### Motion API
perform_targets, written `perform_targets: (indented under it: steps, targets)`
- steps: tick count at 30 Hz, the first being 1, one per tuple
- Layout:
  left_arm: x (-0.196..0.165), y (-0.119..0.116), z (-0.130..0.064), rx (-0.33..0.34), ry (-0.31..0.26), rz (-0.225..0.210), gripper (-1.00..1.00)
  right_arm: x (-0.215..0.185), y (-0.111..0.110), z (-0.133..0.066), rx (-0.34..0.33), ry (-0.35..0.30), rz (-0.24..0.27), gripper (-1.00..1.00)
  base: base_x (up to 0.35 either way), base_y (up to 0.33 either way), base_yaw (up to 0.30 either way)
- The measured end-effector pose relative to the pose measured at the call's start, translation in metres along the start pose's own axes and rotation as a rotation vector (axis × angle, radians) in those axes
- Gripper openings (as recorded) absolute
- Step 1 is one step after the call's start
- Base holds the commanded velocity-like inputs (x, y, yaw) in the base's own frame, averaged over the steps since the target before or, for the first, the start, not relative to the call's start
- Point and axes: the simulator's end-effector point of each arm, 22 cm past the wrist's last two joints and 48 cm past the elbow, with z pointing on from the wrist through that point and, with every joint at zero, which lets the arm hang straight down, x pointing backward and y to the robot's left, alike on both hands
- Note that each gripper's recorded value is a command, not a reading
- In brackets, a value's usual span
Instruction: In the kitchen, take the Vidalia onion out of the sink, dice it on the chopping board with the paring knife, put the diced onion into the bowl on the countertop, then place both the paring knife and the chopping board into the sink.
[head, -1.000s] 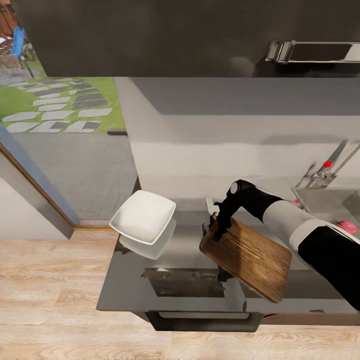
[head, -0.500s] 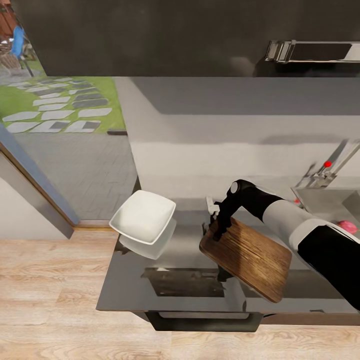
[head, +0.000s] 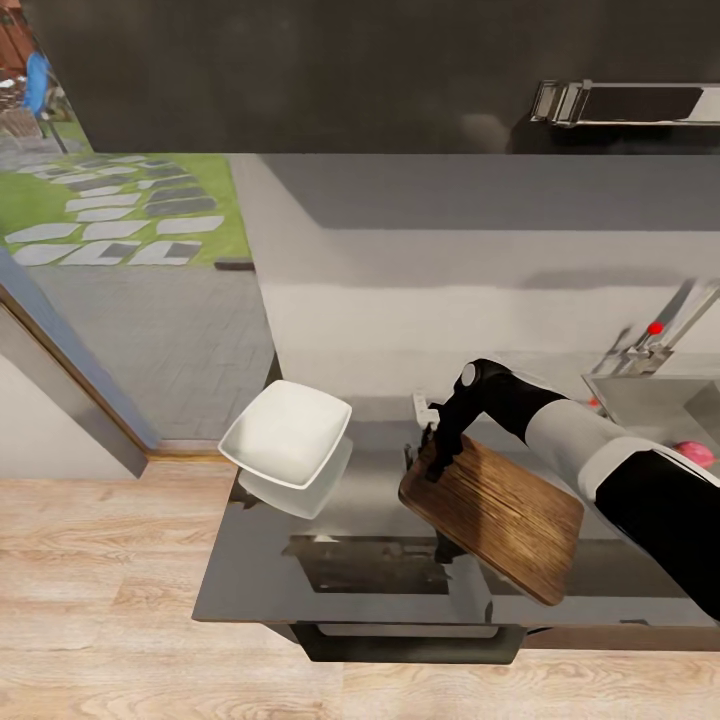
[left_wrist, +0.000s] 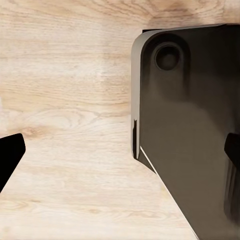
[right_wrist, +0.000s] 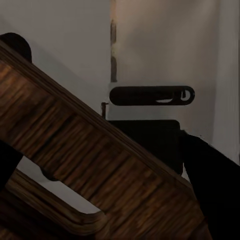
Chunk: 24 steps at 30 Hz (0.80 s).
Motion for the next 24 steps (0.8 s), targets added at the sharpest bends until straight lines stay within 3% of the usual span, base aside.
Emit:
perform_targets:
  steps: [18,24]
  targets:
    - [-0.008,0.0,0.001,-0.001,-0.019,-0.002,1.0,0.0,0.006,-0.001,0.011,0.002,0.0,-1.0,0.0,0.0,0.0]
    - [-0.011,0.0,0.001,-0.001,-0.028,-0.002,1.0,0.004,0.005,-0.005,0.021,0.025,-0.021,-1.0,0.0,0.0,0.0]
